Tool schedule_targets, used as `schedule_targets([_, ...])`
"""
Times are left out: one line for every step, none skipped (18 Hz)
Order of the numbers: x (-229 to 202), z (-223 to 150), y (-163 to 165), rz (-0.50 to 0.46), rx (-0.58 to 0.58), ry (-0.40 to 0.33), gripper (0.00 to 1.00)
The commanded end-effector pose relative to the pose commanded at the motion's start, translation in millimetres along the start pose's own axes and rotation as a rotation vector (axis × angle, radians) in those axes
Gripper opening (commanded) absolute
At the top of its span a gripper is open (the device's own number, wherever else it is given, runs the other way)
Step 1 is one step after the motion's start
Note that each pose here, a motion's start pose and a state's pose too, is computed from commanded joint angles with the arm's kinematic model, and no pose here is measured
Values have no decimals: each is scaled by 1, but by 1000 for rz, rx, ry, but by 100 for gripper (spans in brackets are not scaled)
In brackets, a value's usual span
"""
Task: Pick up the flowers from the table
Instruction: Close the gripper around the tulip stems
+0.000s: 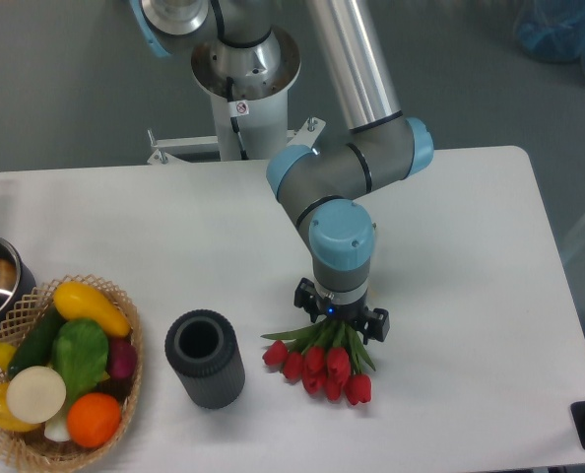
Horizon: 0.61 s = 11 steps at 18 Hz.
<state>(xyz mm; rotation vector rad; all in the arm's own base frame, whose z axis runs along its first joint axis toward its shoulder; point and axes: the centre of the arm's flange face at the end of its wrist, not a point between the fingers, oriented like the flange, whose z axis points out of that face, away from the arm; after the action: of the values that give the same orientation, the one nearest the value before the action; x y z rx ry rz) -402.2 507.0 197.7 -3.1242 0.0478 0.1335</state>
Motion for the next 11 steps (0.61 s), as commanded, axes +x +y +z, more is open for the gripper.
schedule_targets([1, 0, 1, 0, -1, 1, 53])
schedule_targets([1, 1, 1, 0, -3, 1, 34])
schedule_targets([2, 0, 1, -1, -2, 0, 21])
schedule_targets([1, -3, 1, -2, 4, -3, 15])
schedule_targets([-1, -6, -1, -2, 9, -9, 10])
schedule_targets([-1, -7, 0, -10, 7, -12, 0])
schedule_targets([1, -6, 0, -17, 4, -10, 0])
schedule_targets([0, -10, 2, -25, 5, -16, 0])
schedule_targets([-1, -19, 2, -26, 10, -31, 0])
schedule_targets([-5, -29, 2, -29, 8, -54, 0])
schedule_targets([-10, -36, 5, -27, 2, -70, 0])
